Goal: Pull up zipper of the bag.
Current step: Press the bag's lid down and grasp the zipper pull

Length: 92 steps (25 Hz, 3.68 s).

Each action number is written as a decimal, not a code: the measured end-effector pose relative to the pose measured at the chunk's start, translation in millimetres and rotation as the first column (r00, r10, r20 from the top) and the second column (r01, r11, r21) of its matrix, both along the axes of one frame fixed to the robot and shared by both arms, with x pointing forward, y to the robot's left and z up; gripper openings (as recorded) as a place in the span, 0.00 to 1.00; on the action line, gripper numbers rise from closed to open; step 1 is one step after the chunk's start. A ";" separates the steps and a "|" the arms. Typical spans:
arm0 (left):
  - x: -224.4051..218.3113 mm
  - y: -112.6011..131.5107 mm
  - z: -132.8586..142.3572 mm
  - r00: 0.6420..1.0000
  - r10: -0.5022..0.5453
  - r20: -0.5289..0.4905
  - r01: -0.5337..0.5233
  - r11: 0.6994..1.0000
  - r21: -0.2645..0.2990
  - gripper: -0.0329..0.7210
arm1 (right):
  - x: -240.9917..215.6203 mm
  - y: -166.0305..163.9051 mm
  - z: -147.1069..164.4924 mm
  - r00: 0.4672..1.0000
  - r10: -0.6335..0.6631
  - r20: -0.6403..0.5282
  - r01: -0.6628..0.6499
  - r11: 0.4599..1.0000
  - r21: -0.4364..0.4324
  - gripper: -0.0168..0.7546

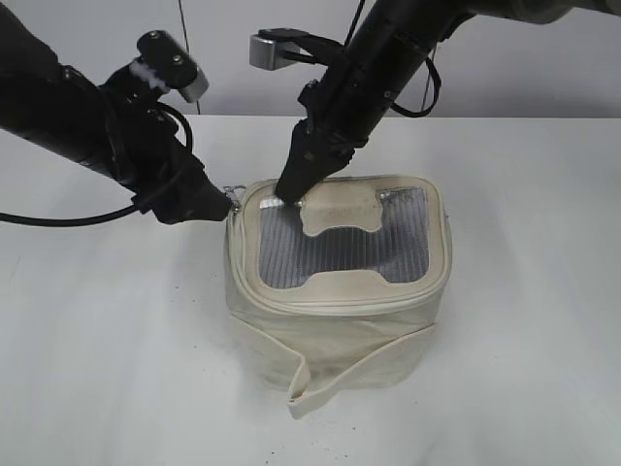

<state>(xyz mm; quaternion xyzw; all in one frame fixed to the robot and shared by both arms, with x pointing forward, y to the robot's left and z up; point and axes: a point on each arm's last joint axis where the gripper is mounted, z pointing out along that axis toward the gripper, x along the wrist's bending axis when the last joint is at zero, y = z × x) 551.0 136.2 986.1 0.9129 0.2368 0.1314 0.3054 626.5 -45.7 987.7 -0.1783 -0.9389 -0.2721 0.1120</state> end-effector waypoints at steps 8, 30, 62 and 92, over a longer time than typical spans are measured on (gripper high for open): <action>2.6 -1.0 1.9 0.999 0.041 0.011 -0.041 0.999 -0.034 0.80 | -0.1 0.0 0.0 1.000 0.000 -0.001 0.000 1.000 0.000 0.08; -14.9 2.8 8.5 0.996 -0.026 -0.083 0.030 0.999 0.040 0.04 | -0.2 0.3 1.1 1.000 -0.001 -0.001 0.001 1.000 0.005 0.07; -74.0 -20.2 10.8 0.832 -0.117 -0.543 0.179 0.982 0.061 0.04 | 1.4 4.6 13.5 0.996 -0.088 -0.004 0.088 0.995 -0.054 0.07; -119.8 -98.7 16.9 0.850 0.160 -0.501 -0.179 0.984 0.010 0.05 | 4.6 0.9 14.1 0.991 -0.131 -0.019 0.130 0.990 -0.051 0.07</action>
